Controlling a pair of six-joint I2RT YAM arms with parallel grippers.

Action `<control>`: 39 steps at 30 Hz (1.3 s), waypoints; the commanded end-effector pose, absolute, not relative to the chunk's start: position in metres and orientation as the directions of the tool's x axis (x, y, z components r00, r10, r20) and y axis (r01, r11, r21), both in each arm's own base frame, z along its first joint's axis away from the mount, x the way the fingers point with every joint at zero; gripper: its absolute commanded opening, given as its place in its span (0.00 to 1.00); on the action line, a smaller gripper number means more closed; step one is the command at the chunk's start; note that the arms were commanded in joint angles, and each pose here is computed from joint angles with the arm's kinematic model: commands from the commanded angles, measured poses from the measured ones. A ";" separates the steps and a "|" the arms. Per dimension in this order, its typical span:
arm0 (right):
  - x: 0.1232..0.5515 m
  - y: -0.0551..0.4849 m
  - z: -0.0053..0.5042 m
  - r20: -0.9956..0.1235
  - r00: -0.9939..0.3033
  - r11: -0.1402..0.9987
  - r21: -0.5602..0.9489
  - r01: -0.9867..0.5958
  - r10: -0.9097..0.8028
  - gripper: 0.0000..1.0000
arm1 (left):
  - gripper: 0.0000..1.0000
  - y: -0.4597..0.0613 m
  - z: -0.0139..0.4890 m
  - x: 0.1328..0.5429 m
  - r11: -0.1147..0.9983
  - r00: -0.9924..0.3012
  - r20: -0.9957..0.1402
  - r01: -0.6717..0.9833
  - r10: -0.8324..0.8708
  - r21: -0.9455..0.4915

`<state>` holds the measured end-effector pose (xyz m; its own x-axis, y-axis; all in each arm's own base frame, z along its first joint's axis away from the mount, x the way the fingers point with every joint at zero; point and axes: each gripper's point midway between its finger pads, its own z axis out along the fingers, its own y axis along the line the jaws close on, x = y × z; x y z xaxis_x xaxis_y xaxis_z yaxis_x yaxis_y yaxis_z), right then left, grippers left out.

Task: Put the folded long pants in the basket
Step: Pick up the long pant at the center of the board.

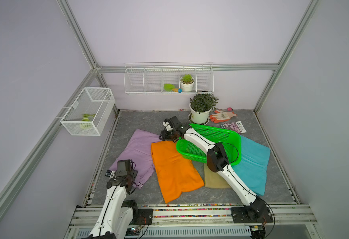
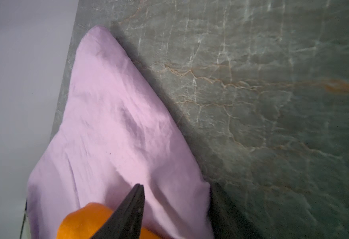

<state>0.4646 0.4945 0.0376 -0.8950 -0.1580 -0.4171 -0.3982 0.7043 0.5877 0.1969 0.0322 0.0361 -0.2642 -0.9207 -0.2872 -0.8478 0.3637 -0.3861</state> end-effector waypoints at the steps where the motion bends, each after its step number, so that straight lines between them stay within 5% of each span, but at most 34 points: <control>1: 0.424 0.513 -0.011 -0.263 -0.943 0.686 0.649 -0.328 -0.203 0.55 | 0.67 0.032 0.032 0.192 0.354 -0.260 -0.278 -0.855 -0.925 -0.379; 8: 0.412 0.515 -0.010 -0.235 -0.943 0.675 0.658 -0.332 -0.235 0.43 | 0.67 0.032 0.032 0.193 0.356 -0.262 -0.278 -0.853 -0.924 -0.382; 14: 0.430 0.519 0.002 -0.286 -0.940 0.657 0.676 -0.334 -0.183 0.00 | 0.67 0.031 0.031 0.193 0.359 -0.266 -0.275 -0.851 -0.924 -0.383; 22: 0.468 0.543 0.087 -0.483 -0.875 0.535 0.727 -0.429 -0.045 0.00 | 0.69 0.031 0.032 0.195 0.365 -0.270 -0.278 -0.846 -0.922 -0.390; 28: 0.497 0.509 0.141 -0.617 -0.787 0.613 0.618 -0.493 -0.011 0.00 | 0.94 0.020 0.034 0.204 0.415 -0.336 -0.253 -0.811 -0.907 -0.412; 39: 0.566 0.397 0.133 -0.587 -0.794 0.747 0.595 -0.295 0.154 0.00 | 1.00 -0.008 0.039 0.232 0.521 -0.494 -0.197 -0.698 -0.847 -0.491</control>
<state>0.5338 0.4307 0.0979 -0.8520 0.0689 -0.5190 -0.3110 0.7309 0.6075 0.2254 0.0026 0.0371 -0.4379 -0.8709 -0.2229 -0.7374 0.4899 -0.4650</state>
